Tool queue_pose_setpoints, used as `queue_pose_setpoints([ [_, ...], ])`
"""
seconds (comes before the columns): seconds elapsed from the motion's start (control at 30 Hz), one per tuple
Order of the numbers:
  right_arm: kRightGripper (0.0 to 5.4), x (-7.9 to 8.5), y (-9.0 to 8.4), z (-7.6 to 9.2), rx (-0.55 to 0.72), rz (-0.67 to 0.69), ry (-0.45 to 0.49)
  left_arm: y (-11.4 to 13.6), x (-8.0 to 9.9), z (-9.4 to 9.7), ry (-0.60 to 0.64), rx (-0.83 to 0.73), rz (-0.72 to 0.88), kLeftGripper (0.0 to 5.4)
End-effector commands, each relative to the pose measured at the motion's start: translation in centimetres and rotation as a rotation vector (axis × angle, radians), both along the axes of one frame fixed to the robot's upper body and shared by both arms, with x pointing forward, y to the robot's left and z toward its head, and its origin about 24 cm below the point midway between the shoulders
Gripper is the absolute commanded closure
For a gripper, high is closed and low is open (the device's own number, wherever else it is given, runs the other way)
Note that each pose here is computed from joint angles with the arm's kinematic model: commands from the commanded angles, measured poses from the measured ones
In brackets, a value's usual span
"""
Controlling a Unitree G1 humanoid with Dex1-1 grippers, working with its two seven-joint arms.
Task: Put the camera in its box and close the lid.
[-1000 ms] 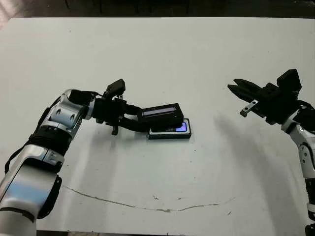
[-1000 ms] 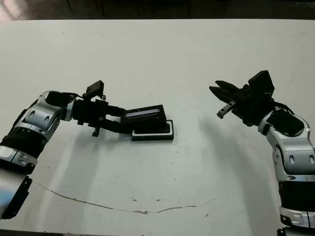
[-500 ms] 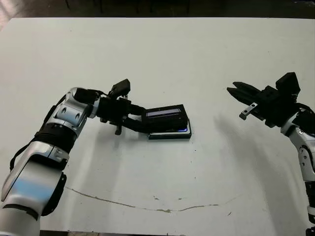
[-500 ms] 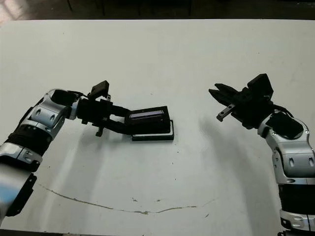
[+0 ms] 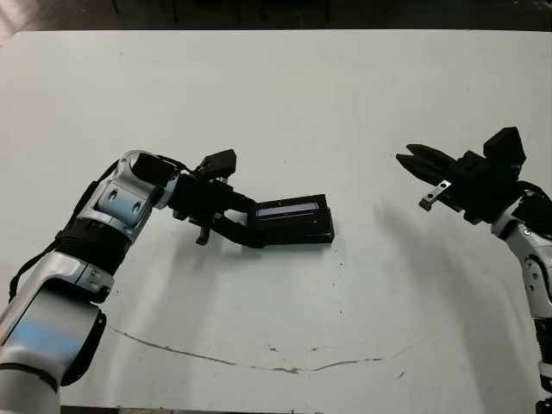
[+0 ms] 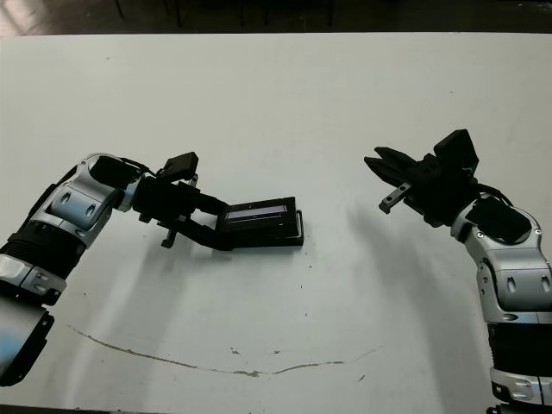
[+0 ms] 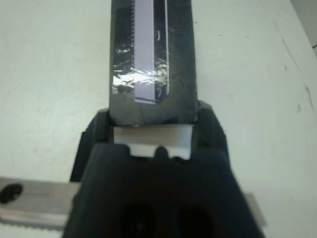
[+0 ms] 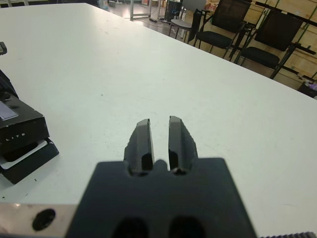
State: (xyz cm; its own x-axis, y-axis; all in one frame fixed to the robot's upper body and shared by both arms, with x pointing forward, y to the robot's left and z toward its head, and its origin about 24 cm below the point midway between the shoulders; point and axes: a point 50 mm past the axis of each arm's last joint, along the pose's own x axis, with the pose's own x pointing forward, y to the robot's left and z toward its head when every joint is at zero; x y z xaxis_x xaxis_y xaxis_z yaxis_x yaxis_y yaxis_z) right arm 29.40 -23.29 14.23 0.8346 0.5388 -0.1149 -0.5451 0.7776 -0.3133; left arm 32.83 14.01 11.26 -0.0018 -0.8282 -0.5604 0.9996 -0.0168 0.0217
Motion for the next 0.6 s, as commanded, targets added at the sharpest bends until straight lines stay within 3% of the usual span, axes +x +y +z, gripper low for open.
queue_pose_setpoints([
  [0.03, 5.4, -0.2, -0.2, -0.8, 0.003, -0.007, 0.04, 0.8, -0.9, -1.9, 0.035, 0.051, 0.049, 4.0],
  [0.3, 5.4, -0.2, -0.2, -0.9, -0.004, -0.001, 0.035, -0.1, -1.6, -4.1, -0.048, 0.015, 0.229, 4.0],
  [0.43, 5.4, -0.3, -0.1, -0.8, -0.006, -0.01, 0.039, -1.0, -2.2, -4.7, -0.102, 0.033, 0.226, 4.0],
  [0.6, 5.4, -0.4, -0.1, -0.8, -0.009, -0.008, 0.031, -1.7, -2.5, -4.6, -0.067, 0.027, 0.203, 4.0],
])
